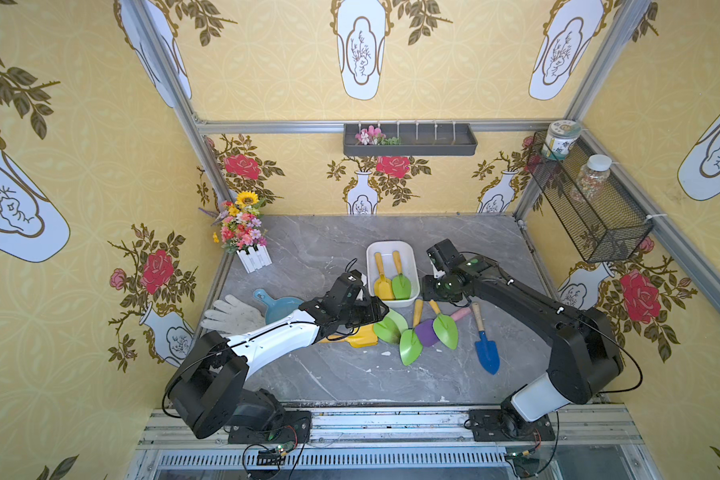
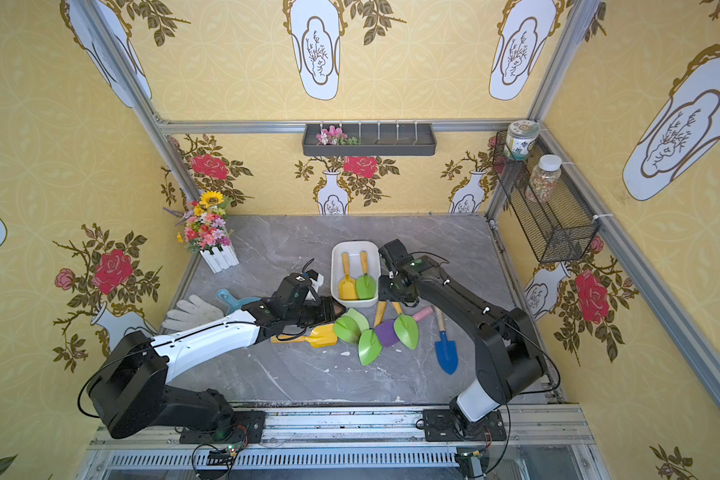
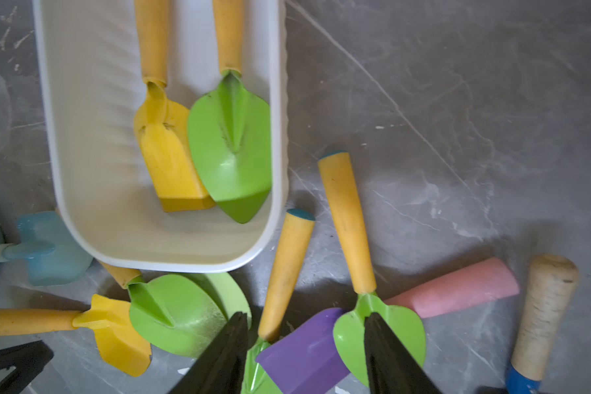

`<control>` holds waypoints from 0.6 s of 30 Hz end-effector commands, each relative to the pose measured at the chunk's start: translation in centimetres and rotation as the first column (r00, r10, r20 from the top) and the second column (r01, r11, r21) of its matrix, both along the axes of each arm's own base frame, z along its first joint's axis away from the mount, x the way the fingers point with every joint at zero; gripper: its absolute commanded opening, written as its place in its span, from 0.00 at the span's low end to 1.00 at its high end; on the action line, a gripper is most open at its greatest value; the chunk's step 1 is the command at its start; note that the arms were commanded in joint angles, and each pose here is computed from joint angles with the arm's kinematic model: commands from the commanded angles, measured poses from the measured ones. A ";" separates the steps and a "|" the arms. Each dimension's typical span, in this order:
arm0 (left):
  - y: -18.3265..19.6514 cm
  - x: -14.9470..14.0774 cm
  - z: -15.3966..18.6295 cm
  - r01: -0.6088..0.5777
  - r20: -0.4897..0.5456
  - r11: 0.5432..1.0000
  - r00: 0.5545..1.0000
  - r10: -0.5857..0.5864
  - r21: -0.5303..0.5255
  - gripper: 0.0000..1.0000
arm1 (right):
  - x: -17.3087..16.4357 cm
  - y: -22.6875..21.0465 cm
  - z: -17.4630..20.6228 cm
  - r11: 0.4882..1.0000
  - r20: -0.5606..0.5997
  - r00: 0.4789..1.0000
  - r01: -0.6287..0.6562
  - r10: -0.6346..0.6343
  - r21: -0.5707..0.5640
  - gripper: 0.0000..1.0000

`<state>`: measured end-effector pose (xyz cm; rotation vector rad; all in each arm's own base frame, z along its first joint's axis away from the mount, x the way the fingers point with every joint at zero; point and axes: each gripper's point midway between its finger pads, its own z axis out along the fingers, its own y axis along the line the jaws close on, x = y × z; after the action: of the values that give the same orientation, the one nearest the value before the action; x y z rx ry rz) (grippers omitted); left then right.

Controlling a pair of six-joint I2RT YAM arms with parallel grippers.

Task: Put the shovel into the storage box
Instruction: Pick up the shovel from the center of the board.

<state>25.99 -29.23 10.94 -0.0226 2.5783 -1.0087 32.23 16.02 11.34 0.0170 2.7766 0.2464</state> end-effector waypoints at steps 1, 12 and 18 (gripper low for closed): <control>-1.4 0.0 0.4 0.033 0.012 0.999 0.999 -0.033 -0.030 0.61 | -0.1 -0.9 -0.4 1.000 0.000 1.000 0.024 -0.024 0.008 0.58; -3.2 -0.5 -0.5 0.079 -0.006 0.997 0.997 -0.079 -0.027 0.61 | -0.1 -2.1 -3.2 0.999 -0.048 0.998 0.039 -0.039 -0.012 0.55; -3.1 -0.4 -0.5 0.073 0.000 0.997 0.997 -0.073 -0.025 0.60 | 0.5 -1.8 -5.2 0.999 -0.082 0.996 0.030 -0.032 -0.029 0.54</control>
<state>25.47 -32.12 10.30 0.0573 2.5984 -1.0511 31.85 13.83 6.42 0.0877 2.8768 0.1944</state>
